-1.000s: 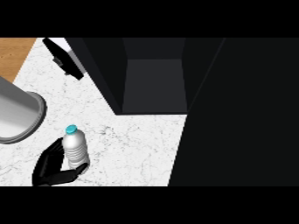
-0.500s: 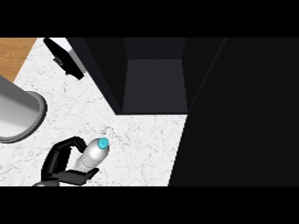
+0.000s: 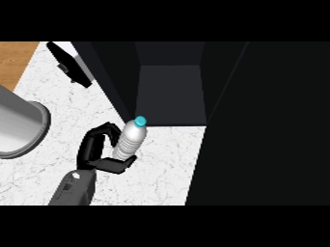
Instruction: Pick up the bottled water, place it into the cabinet and close the cabinet
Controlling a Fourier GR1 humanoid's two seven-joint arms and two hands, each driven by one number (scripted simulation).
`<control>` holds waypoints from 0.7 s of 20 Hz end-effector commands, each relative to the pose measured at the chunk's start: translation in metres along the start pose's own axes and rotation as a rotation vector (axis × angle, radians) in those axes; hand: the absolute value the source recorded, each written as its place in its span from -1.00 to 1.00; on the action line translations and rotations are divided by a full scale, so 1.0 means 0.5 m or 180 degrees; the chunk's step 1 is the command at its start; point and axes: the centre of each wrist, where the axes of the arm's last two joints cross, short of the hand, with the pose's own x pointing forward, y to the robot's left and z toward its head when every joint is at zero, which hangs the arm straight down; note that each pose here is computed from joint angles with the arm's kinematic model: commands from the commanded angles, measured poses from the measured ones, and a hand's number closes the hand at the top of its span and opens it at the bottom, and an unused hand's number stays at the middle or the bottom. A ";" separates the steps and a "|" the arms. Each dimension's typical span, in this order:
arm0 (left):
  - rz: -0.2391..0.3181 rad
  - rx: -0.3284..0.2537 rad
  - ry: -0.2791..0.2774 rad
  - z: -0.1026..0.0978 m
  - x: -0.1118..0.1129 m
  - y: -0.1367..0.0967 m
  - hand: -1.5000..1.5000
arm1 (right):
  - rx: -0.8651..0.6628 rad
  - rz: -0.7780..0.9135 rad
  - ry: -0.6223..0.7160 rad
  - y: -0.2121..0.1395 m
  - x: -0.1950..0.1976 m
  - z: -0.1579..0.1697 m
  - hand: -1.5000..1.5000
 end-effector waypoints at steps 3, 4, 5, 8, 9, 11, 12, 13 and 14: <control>0.0356 0.0006 -0.0061 -0.053 0.049 -0.053 1.00 | -0.0121 0.0126 -0.0170 -0.016 0.026 0.028 -1.00; 0.0397 0.0050 -0.0046 -0.082 0.050 -0.056 1.00 | -0.0046 0.0130 -0.0131 -0.015 0.040 0.030 -1.00; 0.0506 -0.0029 -0.0037 -0.076 0.074 -0.081 1.00 | -0.0073 0.0172 -0.0129 -0.015 0.015 0.018 -1.00; 0.0663 0.0012 -0.0010 -0.107 0.090 -0.109 1.00 | -0.0103 0.0161 -0.0169 -0.019 0.008 0.024 -1.00; 0.0599 0.0007 0.0066 -0.146 0.095 -0.118 1.00 | -0.0123 0.0146 -0.0211 0.003 0.018 0.027 -1.00; 0.0606 -0.0027 0.0039 -0.147 0.127 -0.125 1.00 | -0.0105 0.0156 -0.0156 -0.019 0.038 0.024 -1.00; 0.0619 0.0025 0.0027 -0.118 0.139 -0.142 1.00 | -0.0113 0.0125 -0.0181 -0.020 0.043 0.024 -1.00; 0.0628 0.0009 0.0042 -0.151 0.144 -0.167 1.00 | -0.0082 0.0132 -0.0137 0.001 0.024 0.040 -1.00; 0.0582 -0.0022 0.0084 -0.139 0.156 -0.174 1.00 | -0.0147 0.0122 -0.0182 -0.009 0.037 0.029 -1.00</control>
